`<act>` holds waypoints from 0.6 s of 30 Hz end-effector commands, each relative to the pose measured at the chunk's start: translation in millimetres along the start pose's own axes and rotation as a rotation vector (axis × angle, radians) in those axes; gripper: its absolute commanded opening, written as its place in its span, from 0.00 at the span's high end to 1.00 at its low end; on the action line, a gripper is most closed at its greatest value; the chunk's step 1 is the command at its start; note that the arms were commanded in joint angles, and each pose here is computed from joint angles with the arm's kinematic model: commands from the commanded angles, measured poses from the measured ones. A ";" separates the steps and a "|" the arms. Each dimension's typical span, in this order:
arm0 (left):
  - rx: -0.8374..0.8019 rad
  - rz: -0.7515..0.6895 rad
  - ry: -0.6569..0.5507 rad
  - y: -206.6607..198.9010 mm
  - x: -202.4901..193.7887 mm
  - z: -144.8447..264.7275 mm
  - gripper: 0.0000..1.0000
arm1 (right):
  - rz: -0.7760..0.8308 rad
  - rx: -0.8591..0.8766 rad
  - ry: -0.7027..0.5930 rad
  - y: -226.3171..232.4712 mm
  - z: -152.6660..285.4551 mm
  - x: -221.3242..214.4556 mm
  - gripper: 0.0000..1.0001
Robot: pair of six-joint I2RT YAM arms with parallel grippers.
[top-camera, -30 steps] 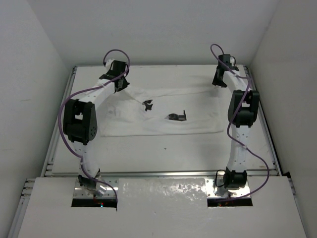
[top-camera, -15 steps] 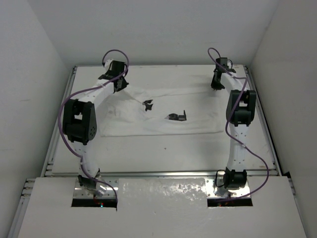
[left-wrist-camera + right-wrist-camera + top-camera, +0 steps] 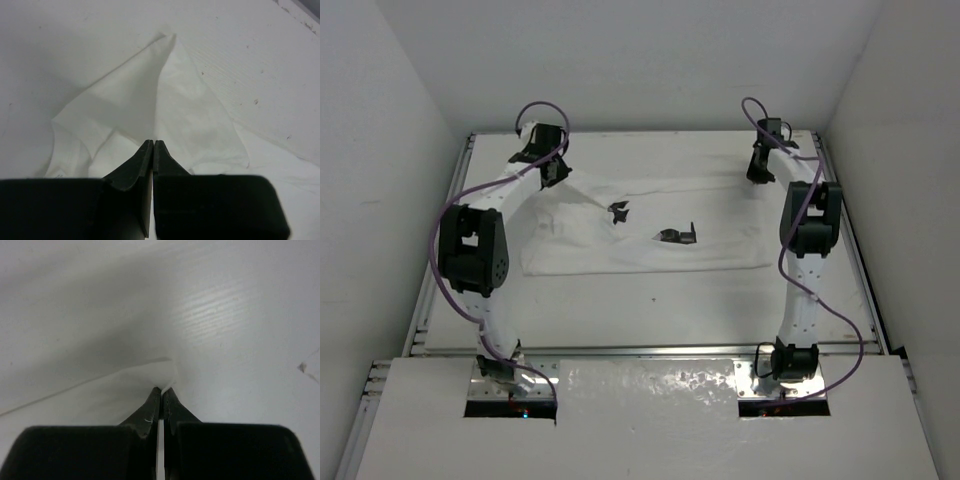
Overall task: Fold and stack the t-shirts
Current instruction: Grap the side of the flattened tshirt furthest away from the robot with both arms
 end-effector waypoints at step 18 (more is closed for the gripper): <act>-0.190 0.148 0.023 5.5 29.8 74.2 1.00 | -0.236 0.224 -0.103 9.7 109.0 -49.2 1.00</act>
Point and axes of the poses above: each gripper's point midway between its finger pads, its own z axis back along the fingers, its own y axis along the line the jaws close on, x = y × z, the point moved 4 cm from there along z, back along the fingers, and after that the axes turned 13 degrees about z, right-handed, at the moved point
